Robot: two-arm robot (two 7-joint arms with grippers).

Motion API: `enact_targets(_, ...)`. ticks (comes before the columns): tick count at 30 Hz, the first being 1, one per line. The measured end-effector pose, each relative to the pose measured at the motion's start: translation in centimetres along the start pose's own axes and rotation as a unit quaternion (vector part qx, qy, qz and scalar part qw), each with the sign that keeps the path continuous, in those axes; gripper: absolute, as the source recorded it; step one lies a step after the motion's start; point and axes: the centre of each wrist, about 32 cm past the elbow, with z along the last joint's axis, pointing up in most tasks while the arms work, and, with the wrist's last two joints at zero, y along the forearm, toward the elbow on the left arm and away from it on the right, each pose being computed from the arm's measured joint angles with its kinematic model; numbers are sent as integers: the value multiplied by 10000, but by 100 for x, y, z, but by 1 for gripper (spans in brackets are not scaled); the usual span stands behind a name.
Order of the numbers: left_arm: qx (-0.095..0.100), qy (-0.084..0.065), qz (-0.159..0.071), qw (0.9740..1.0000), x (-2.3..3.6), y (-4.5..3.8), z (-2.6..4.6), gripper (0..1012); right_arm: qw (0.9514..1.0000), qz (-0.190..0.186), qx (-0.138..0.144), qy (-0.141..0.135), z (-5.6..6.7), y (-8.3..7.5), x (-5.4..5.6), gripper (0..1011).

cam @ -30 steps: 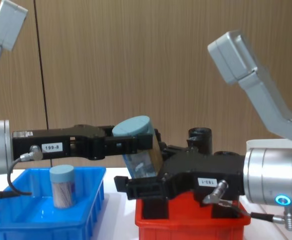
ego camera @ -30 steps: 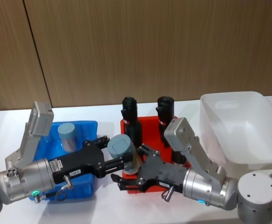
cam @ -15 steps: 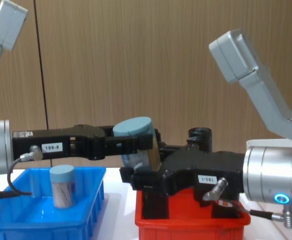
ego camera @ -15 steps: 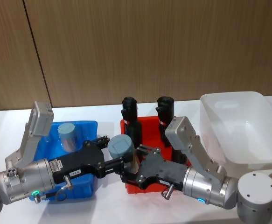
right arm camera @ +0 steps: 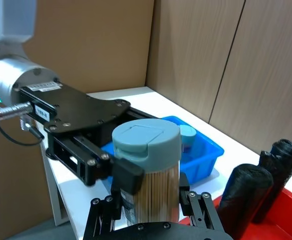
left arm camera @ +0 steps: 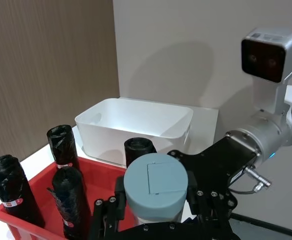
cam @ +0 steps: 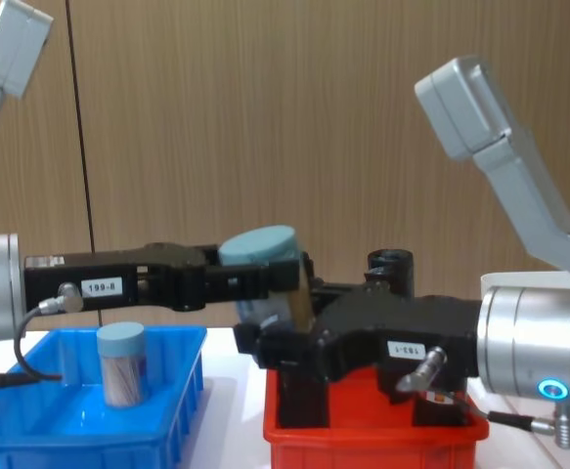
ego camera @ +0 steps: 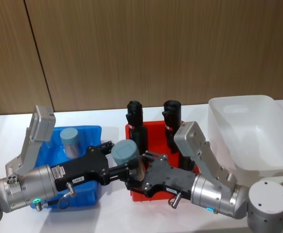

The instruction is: Pick the cotton swabs from the blue box and place them into the white box.

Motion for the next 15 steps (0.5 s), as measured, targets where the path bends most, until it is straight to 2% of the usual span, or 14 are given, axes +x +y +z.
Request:
enact_targets(12, 7, -2, 9, 10000, 0, 0, -1, 1003, 10000, 0, 74, 27, 15, -29, -24, 636)
enact_targets(15, 6, -1, 9, 10000, 0, 0, -1, 1004, 9999, -29, 97, 41, 17, -55, -24, 636)
